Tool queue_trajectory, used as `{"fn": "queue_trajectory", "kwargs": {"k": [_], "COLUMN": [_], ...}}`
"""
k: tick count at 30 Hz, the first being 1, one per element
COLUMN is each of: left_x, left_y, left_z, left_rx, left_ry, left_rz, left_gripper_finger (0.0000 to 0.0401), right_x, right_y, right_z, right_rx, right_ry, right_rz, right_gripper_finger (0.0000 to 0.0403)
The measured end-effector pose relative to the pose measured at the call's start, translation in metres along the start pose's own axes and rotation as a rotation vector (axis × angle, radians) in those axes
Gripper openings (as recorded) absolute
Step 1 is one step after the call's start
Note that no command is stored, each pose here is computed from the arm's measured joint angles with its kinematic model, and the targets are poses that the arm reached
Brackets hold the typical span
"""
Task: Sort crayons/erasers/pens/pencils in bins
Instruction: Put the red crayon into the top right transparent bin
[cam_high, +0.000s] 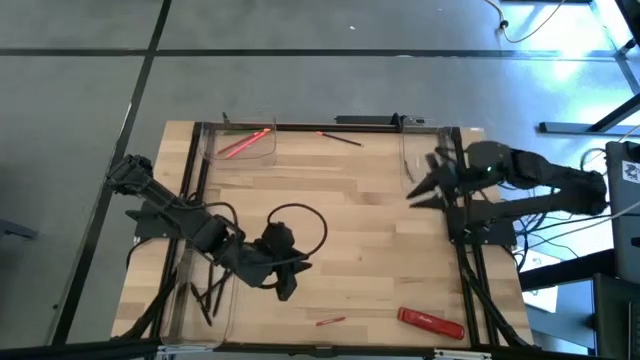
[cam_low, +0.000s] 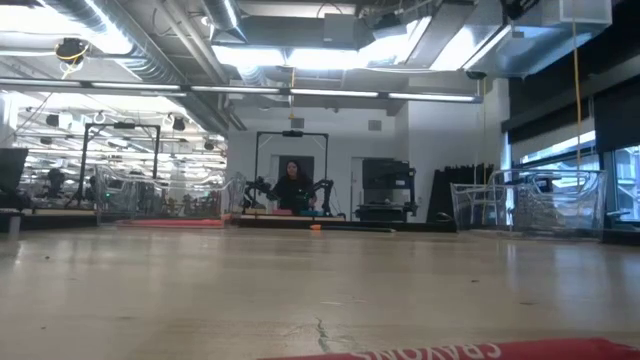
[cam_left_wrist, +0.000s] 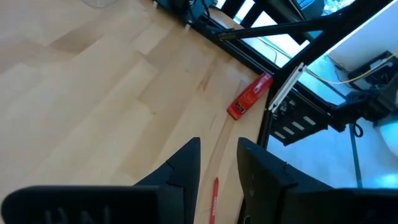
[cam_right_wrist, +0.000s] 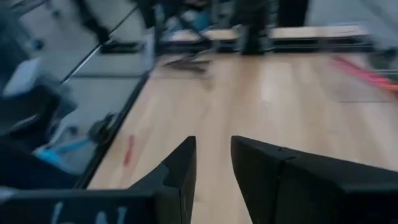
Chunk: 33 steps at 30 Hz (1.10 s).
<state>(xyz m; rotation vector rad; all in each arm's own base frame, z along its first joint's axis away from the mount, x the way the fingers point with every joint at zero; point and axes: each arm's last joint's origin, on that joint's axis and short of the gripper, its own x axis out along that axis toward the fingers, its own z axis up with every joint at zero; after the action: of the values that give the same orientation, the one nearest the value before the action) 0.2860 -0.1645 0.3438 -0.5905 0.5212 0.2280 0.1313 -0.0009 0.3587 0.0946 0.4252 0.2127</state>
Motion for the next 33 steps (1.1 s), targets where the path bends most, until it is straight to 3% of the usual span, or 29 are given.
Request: {"fn": "queue_trajectory", "kwargs": {"k": [11, 17, 22, 28, 33], "left_x": [-0.004, -0.007, -0.01, -0.014, -0.02], "left_y": [-0.003, -0.004, -0.002, 0.002, -0.001], "left_z": [-0.007, -0.013, -0.018, -0.027, -0.036], "left_rx": [0.023, 0.047, 0.083, 0.145, 0.176], "left_ry": [0.018, 0.037, 0.068, 0.121, 0.144], "left_rz": [-0.001, 0.005, 0.033, 0.083, 0.075], "left_gripper_finger": [0.0097, 0.0097, 0.0097, 0.0097, 0.0097], "right_x": [0.088, 0.134, 0.162, 0.197, 0.236], "right_y": [0.051, 0.081, 0.101, 0.112, 0.126], "right_z": [-0.009, -0.013, -0.001, 0.022, 0.029], "right_rx": [-0.24, -0.347, -0.379, -0.281, -0.293], "right_ry": [0.215, 0.336, 0.434, 0.576, 0.668], "right_rz": [0.184, 0.217, 0.194, 0.118, 0.099], "right_gripper_finger": [0.0102, 0.0102, 0.0102, 0.0102, 0.0102]}}
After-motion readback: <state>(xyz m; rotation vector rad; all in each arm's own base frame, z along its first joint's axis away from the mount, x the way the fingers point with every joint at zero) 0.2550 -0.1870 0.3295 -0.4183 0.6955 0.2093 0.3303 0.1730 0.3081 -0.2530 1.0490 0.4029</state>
